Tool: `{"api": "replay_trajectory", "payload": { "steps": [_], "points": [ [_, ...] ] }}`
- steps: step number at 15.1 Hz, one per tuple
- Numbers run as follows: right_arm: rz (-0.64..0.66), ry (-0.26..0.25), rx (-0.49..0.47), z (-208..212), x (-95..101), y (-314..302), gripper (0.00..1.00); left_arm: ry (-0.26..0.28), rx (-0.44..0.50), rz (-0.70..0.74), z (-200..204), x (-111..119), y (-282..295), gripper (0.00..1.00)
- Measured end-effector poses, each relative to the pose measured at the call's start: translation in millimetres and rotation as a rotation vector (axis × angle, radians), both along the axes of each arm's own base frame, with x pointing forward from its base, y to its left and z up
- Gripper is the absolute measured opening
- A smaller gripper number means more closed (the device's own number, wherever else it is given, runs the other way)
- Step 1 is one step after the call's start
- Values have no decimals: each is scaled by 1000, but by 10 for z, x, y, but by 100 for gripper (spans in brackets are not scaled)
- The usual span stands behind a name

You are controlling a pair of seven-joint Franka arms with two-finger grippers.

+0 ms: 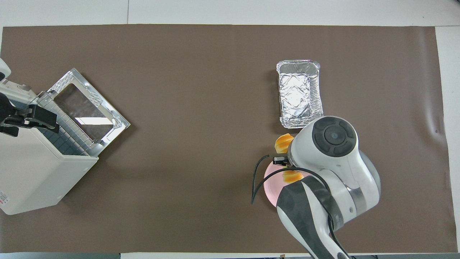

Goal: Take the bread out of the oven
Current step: 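Carry the bread rolls to the pink plate with the right gripper, then lower the bread onto the pink plate and open the right gripper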

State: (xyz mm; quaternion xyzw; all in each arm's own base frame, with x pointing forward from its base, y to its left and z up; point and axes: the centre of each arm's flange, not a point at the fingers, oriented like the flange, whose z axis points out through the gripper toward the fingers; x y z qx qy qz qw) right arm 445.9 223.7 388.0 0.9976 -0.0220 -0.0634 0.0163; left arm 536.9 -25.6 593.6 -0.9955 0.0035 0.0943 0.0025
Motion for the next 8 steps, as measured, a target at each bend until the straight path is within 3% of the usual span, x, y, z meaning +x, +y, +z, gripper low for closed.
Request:
{"api": "replay_trajectory", "payload": {
  "steps": [3, 8],
  "points": [
    [-4, -13, -4, -262, -390, -58, 11, 0, 0, 0, 0, 0, 0, 100],
    [-15, -58, 14, -533, -608, -205, 11, 0, 0, 0, 0, 0, 0, 100]
  ]
}}
